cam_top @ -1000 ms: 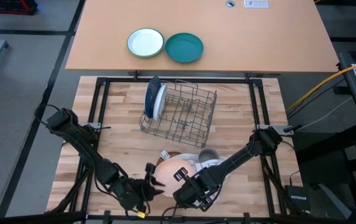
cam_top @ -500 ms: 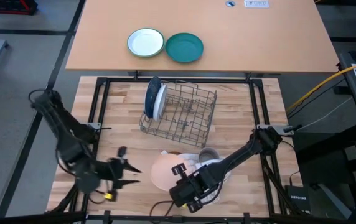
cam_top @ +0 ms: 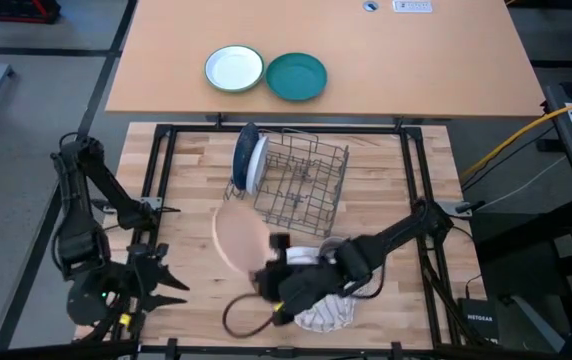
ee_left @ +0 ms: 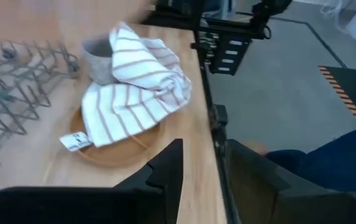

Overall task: Sort dishes
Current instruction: Put the light orange plate into the dish rack

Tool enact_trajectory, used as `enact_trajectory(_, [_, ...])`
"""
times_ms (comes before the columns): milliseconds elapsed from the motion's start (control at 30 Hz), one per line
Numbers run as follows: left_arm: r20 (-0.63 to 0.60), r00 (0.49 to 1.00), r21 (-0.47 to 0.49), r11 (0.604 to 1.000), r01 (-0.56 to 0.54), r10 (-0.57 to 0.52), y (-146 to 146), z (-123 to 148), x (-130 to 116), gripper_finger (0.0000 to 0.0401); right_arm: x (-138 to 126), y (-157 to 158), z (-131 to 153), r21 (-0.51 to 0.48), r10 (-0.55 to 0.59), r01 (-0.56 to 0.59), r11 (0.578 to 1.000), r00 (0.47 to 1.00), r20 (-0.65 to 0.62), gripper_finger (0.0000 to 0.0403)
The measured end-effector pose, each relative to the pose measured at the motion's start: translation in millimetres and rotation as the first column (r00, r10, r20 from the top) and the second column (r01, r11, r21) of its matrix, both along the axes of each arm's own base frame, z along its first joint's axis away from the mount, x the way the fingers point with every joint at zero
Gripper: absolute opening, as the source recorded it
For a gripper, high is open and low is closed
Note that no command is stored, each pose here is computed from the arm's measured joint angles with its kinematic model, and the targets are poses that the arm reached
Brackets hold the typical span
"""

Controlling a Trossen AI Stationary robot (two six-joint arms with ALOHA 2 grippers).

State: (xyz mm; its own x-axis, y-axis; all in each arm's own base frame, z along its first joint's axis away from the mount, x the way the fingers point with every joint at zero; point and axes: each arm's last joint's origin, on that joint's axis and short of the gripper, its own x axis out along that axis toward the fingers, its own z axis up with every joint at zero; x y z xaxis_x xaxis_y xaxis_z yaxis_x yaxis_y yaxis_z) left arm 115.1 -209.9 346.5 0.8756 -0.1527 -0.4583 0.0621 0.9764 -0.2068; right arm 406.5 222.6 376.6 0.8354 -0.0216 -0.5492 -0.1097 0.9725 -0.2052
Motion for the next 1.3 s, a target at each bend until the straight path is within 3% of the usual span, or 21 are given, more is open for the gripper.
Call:
enact_trajectory(133, [0.003,1.000,-0.044,0.999,0.015,-0.015,-7,-4,-12,0.0100,-10,-16,30,-0.012,-0.169,0.172,0.985,0.976,0.136,0.0008])
enact_trajectory(300, [0.045,0.999,-0.021,1.000,0.016,-0.015,-14,-7,-24,0.0089,-15,-34,53,-0.004,-0.323,0.336,0.942,0.910,0.261,0.0008])
enact_trajectory(567, [0.092,0.995,0.010,0.999,0.031,-0.032,-23,-10,-39,0.0074,1,-78,58,0.079,-0.483,0.482,0.872,0.826,0.290,0.0008])
enact_trajectory(733, [0.081,0.995,-0.008,0.999,0.051,-0.050,-30,-15,-46,0.0067,2,-105,67,0.137,-0.522,0.505,0.852,0.803,0.288,0.0008])
enact_trajectory(900, [0.071,0.996,-0.032,0.998,0.061,-0.058,-35,-19,-52,0.0060,-31,-127,107,0.190,-0.566,0.536,0.823,0.744,0.354,0.0008])
enact_trajectory(1033, [0.069,0.996,-0.039,0.997,0.063,-0.060,-36,-19,-54,0.0055,-68,-134,126,0.132,-0.576,0.569,0.811,0.740,0.346,0.0008])
enact_trajectory(1167, [0.071,0.995,-0.028,0.997,0.068,-0.066,-36,-19,-54,0.0049,-97,-124,111,0.030,-0.636,0.651,0.758,0.729,0.252,0.0008])
enact_trajectory(1300, [0.074,0.994,-0.010,0.997,0.076,-0.075,-36,-19,-54,0.0043,-114,-112,75,-0.027,-0.742,0.758,0.652,0.645,0.184,0.0008])
